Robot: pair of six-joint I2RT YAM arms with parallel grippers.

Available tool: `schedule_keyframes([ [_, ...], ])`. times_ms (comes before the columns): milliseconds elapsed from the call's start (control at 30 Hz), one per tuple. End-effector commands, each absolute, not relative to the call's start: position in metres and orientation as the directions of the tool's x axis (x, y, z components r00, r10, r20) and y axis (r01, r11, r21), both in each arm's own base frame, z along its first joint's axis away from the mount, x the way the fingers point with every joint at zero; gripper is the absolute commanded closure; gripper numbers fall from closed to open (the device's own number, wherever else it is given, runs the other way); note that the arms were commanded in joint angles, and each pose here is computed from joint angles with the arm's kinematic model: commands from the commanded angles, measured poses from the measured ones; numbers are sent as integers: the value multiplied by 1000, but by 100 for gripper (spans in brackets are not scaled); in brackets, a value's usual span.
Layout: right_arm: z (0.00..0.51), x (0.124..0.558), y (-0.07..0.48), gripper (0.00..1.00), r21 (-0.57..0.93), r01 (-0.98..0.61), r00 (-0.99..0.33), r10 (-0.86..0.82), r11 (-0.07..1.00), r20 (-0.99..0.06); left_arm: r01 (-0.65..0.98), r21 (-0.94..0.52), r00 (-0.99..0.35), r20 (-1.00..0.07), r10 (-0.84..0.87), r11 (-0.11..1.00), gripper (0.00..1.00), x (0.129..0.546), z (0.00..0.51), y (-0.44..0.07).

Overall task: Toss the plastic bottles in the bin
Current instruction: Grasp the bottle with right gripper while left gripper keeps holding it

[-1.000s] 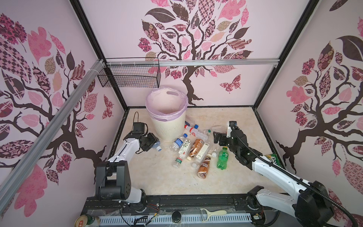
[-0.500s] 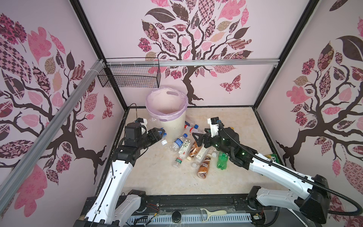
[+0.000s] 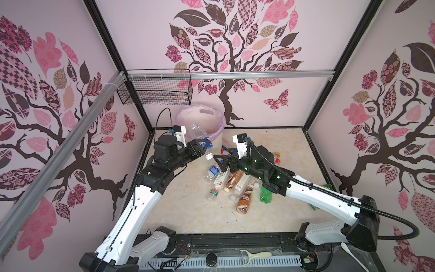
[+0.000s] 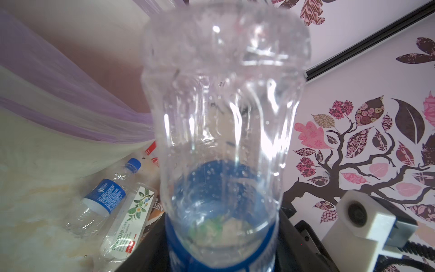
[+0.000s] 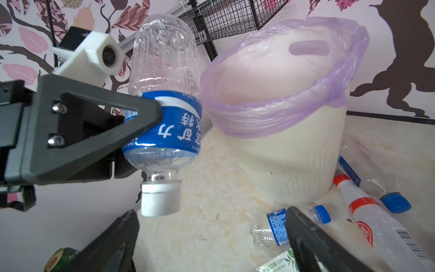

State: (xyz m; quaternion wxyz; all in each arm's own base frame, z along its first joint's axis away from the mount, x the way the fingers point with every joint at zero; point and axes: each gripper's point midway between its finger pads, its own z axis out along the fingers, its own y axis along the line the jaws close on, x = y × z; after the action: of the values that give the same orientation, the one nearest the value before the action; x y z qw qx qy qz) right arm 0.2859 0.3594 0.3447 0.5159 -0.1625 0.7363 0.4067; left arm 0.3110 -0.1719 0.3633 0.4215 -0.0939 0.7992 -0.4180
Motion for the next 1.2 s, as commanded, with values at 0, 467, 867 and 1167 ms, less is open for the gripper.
schedule_keyframes([
  [0,367,293,366,0,445,-662,-384,238,602,-892,195,-771,-584,-588,-559,607,51,318,384,-175],
  [467,368,299,371,6,475,-644,-386,281,599,-879,153,-819,-569,-531,-628,554,51,326,392,-185],
  [867,370,304,382,12,486,-643,-382,302,593,-873,144,-826,-588,-514,-625,544,51,323,390,-196],
  [1167,377,309,384,8,500,-637,-371,335,586,-866,133,-841,-592,-492,-638,525,51,321,388,-198],
])
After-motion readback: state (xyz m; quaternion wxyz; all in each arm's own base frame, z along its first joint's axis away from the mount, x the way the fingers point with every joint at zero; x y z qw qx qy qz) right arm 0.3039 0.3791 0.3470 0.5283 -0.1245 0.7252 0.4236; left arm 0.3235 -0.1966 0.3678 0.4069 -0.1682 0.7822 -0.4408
